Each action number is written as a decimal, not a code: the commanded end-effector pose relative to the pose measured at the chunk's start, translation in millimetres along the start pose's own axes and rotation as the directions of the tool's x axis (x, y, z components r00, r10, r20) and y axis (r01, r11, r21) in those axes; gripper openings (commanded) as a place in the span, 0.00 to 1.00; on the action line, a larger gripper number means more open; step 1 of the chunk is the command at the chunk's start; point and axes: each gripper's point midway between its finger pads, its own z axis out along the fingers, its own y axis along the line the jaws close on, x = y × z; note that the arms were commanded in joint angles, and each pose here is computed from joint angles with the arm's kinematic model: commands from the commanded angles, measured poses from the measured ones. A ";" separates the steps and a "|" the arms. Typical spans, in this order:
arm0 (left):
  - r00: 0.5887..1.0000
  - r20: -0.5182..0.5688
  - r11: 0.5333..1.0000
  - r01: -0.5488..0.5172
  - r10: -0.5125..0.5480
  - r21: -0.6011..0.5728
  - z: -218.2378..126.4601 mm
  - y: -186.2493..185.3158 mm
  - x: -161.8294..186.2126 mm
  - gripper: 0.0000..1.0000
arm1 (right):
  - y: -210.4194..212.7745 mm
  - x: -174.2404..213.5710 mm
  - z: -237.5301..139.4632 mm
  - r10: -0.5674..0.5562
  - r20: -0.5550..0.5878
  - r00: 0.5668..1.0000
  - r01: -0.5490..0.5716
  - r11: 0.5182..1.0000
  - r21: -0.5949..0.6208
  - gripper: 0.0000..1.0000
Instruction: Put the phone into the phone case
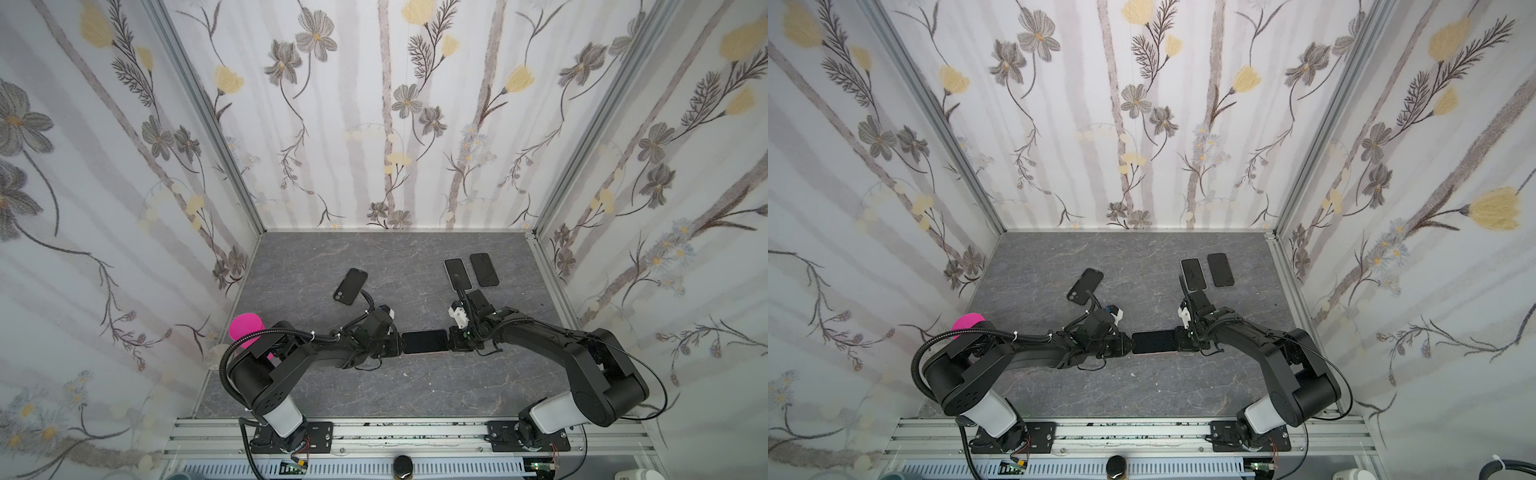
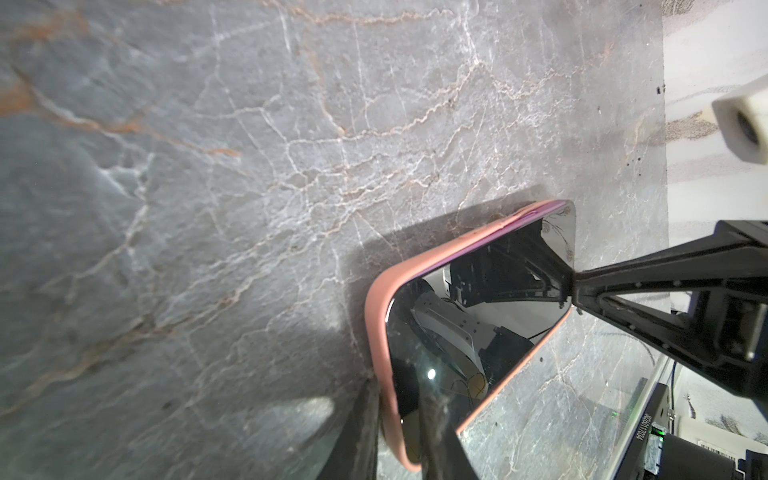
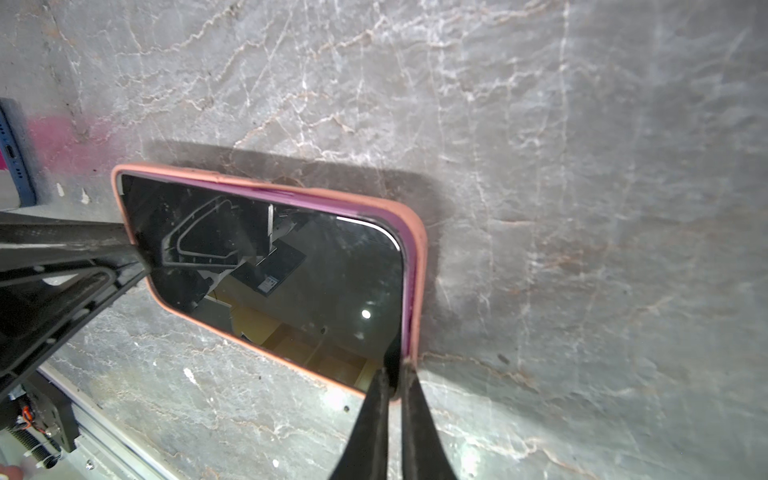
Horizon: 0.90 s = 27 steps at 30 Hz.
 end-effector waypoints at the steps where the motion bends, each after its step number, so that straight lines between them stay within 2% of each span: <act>1: 0.998 -0.064 0.990 0.010 -0.019 -0.143 -4.5 32.9 20.4 0.22 | 3.4 -13.1 -14.4 -0.012 0.035 0.999 0.011 0.999 0.030 0.14; 4: 1.000 -0.028 0.994 0.005 -0.008 -0.109 -9.5 18.9 8.3 0.26 | 11.5 -28.7 -26.7 -0.026 0.077 0.997 0.024 0.999 0.026 0.20; 11: 0.999 0.022 0.997 -0.025 0.026 -0.079 -11.0 -4.1 -19.2 0.28 | 16.4 -49.0 -29.2 -0.047 0.093 0.995 0.045 0.998 0.032 0.20; 18: 0.999 0.020 0.995 -0.027 0.029 -0.096 -4.5 0.5 -25.4 0.30 | 10.4 -53.5 -16.6 -0.049 0.061 0.997 0.047 0.998 0.047 0.20; 27: 0.999 -0.032 0.994 -0.039 0.036 -0.097 5.6 2.4 -24.1 0.27 | 2.0 -47.9 2.6 -0.042 -0.002 0.999 0.042 0.997 0.062 0.18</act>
